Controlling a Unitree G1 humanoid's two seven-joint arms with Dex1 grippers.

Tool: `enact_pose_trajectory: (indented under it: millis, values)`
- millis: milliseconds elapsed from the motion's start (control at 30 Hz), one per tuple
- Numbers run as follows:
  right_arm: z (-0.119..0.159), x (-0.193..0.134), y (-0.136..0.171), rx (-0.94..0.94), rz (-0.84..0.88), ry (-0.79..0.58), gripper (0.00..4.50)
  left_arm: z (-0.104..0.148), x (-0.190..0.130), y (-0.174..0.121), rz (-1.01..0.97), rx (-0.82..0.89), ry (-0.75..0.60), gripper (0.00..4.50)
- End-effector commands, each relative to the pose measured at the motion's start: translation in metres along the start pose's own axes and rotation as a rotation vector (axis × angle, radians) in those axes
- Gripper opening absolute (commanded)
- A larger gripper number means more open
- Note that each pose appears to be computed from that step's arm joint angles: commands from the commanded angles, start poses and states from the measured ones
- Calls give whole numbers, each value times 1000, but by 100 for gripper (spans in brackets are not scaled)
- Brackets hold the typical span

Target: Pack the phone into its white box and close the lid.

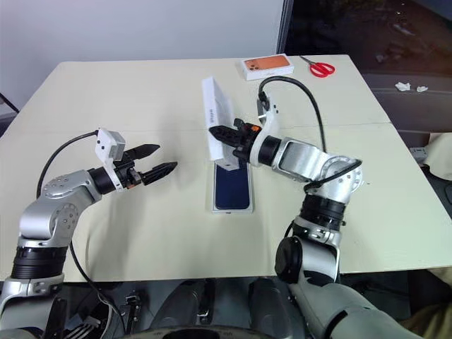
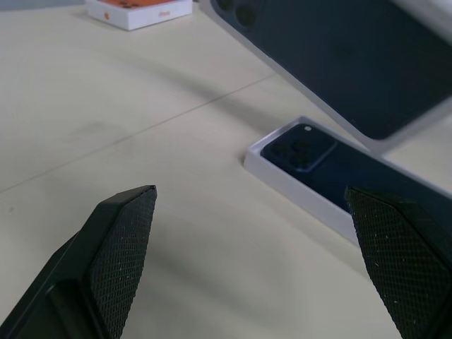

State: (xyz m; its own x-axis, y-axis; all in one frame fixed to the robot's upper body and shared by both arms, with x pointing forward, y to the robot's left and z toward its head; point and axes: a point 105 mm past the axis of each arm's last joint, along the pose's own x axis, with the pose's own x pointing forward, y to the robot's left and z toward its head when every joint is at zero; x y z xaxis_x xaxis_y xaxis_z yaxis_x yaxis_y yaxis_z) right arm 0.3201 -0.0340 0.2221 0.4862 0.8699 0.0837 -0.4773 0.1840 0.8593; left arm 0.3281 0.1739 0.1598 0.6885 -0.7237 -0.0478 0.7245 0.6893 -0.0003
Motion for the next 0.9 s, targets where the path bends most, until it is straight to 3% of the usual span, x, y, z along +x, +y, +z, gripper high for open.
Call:
enact_pose_trajectory:
  millis: [33,367,900]
  values:
    - [-18,0,20,75,83,34,6,26,-9,3,12,41,-88,450]
    - [-65,0,-14,175,-16,167,6,24,-9,-1,7,20,-92,450]
    - [-63,18,-38,264,-81,108,6,0,-6,-16,-17,-18,-48,450]
